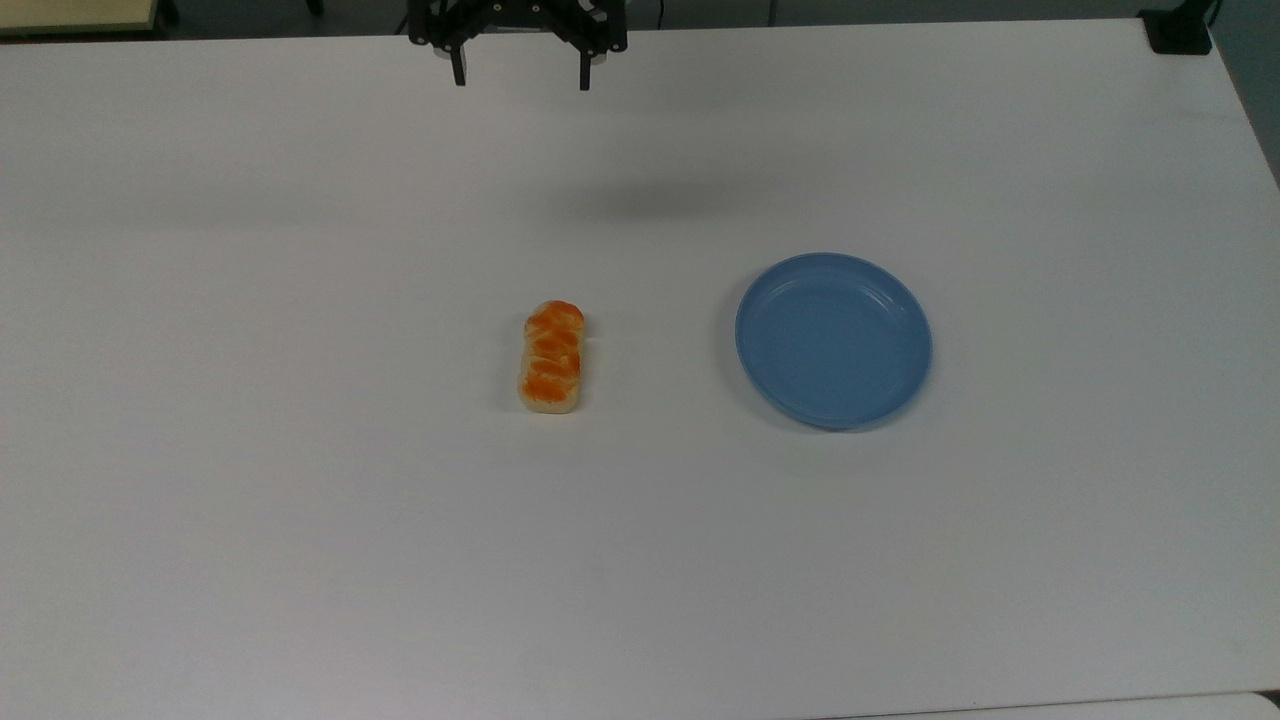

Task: Put the bread onto the plate
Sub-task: 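Lower the open gripper down over the orange-glazed bread roll, then close the gripper on the bread roll and lift it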

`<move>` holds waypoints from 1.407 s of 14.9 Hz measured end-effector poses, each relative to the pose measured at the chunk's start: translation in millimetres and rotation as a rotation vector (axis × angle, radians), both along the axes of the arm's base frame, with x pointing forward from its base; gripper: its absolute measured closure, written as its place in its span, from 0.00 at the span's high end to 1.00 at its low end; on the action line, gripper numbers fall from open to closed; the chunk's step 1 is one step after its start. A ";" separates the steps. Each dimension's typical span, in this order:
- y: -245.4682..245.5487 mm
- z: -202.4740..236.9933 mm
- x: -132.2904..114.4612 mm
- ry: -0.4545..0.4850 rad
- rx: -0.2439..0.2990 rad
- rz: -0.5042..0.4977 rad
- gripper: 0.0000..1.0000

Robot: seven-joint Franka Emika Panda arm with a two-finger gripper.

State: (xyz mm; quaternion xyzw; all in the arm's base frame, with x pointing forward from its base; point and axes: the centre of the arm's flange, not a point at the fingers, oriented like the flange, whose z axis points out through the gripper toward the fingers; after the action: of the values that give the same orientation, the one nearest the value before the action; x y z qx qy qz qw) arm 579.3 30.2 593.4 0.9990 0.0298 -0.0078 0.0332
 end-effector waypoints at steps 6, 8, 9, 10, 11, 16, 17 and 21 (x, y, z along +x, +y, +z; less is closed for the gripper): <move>-2.7 -75.7 44.2 0.012 0.005 0.039 1.00; -1.5 -110.9 61.5 0.004 0.008 0.044 1.00; -1.0 -131.3 70.1 0.004 0.009 0.041 1.00; -0.5 -152.9 78.2 0.006 0.011 0.032 1.00; 0.0 -173.3 85.4 0.005 0.012 0.022 1.00; 1.7 -246.6 105.9 -0.003 0.014 -0.043 1.00; 2.0 -252.7 108.1 -0.011 0.012 -0.062 1.00; 6.2 -267.3 111.7 -0.021 0.015 -0.107 1.00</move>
State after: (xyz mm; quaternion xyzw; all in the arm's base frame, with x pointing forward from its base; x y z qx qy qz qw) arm 691.0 36.4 326.1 0.9994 -0.0237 0.0010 0.0258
